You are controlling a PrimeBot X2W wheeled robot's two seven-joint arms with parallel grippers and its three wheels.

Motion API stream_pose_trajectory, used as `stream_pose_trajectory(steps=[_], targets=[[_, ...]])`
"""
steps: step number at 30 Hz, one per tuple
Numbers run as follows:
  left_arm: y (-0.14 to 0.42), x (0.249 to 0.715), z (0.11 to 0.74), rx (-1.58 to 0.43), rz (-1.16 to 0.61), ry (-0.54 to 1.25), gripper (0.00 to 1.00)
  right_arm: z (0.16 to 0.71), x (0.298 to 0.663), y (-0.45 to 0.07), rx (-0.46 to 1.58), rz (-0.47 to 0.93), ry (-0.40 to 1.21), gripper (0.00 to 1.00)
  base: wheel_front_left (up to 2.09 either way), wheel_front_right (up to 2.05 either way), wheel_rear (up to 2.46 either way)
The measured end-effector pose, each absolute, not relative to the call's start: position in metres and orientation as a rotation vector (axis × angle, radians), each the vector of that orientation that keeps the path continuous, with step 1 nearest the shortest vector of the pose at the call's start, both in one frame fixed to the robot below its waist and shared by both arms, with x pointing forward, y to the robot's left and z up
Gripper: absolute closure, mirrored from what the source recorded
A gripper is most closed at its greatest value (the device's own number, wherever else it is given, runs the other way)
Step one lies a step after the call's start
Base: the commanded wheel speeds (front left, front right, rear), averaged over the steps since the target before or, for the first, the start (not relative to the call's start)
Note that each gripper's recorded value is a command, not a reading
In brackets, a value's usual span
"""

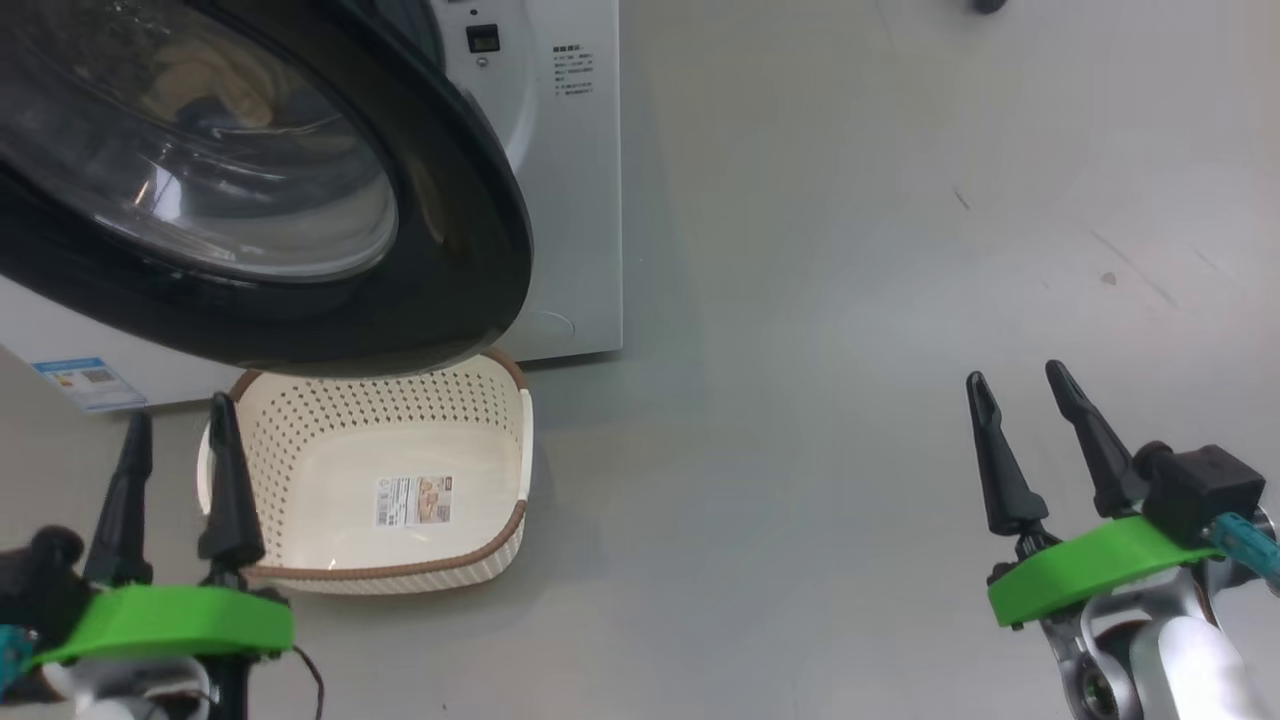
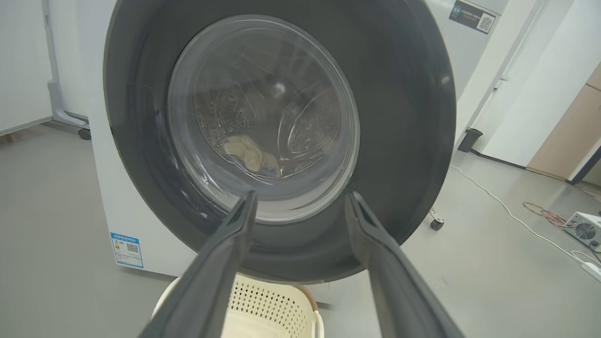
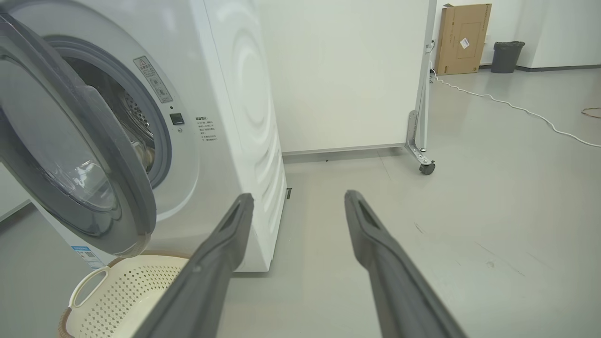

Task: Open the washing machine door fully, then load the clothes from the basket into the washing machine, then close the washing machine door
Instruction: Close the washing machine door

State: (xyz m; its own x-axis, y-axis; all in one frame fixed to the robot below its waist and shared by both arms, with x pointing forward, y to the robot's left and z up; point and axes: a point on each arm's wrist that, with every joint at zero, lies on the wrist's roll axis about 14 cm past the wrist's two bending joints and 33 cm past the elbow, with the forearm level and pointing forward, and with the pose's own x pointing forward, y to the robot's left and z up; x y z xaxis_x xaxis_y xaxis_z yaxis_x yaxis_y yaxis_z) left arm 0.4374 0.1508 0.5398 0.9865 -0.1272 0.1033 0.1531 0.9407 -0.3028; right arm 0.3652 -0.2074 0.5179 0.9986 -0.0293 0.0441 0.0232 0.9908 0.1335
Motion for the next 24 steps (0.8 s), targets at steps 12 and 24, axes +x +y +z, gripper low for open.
stream_pose_trajectory(steps=[12, 24], targets=[[0.154, 0.383, 0.515, -0.153, -0.100, -0.046, 0.00, 0.524, 0.349, -0.192, 0.102, 0.019, -0.036, 0.00, 0.00, 0.00, 0.00], [0.152, 0.371, 0.505, -0.152, -0.080, -0.019, 0.00, 0.524, 0.351, -0.183, 0.096, 0.049, -0.021, 0.00, 0.00, 0.00, 0.00]])
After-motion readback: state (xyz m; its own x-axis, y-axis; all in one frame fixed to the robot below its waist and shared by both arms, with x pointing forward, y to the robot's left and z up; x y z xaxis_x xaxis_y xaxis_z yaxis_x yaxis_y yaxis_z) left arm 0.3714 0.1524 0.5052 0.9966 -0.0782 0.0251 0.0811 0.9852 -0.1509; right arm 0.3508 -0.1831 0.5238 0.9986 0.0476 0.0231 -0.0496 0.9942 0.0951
